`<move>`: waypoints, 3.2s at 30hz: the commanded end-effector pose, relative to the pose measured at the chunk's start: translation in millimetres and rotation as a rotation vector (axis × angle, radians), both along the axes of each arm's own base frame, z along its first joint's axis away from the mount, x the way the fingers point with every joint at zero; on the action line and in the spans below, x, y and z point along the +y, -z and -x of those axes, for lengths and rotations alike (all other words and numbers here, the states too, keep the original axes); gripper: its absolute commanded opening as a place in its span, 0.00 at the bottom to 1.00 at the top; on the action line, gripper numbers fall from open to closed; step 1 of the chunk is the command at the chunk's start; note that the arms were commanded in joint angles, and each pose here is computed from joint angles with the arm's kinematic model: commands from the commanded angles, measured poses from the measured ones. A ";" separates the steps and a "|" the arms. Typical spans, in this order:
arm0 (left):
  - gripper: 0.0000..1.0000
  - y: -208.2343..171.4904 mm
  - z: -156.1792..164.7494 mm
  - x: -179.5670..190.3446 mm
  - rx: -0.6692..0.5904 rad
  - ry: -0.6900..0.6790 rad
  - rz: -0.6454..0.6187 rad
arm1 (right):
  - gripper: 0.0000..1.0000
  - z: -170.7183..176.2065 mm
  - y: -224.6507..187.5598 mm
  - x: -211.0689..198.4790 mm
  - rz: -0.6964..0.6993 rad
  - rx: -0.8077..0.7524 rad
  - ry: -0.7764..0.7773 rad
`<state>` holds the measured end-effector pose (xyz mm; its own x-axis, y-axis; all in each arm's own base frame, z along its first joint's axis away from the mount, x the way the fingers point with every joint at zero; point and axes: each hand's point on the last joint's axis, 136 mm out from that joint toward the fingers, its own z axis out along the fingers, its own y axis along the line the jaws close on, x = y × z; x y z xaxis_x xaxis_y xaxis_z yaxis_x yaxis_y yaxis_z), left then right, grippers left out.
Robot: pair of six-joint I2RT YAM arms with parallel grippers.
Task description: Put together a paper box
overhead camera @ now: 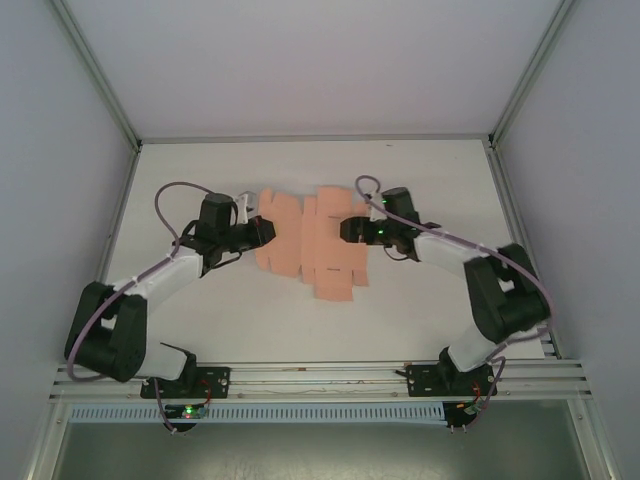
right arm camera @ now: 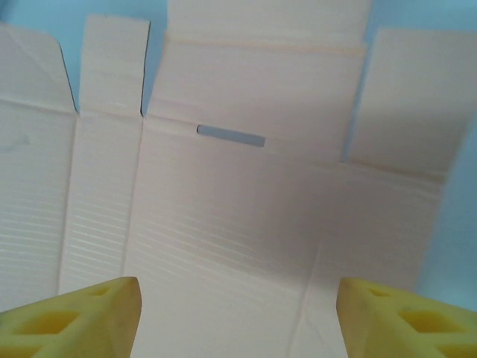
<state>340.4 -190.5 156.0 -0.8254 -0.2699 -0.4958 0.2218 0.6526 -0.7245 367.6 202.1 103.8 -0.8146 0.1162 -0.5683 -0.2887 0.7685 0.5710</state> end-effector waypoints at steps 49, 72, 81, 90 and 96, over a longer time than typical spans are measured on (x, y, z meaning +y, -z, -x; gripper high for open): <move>1.00 24.5 39.2 107.1 0.066 -0.431 -0.428 | 0.00 50.7 -15.9 -15.5 0.030 -0.095 -0.233; 1.00 -77.5 2.8 6.8 -0.069 -0.079 -0.057 | 0.00 14.7 -48.4 27.4 1.347 -0.942 -0.598; 0.86 -61.3 -5.8 -31.1 0.007 0.034 -0.047 | 0.00 10.0 -45.8 42.5 1.393 -0.997 -0.615; 0.60 -36.1 -19.3 -56.7 0.112 0.087 -0.071 | 0.00 16.5 -45.1 50.4 1.341 -1.032 -0.650; 0.57 -22.8 -18.6 -64.2 0.158 0.109 -0.073 | 0.00 16.4 -45.9 52.8 1.296 -1.052 -0.646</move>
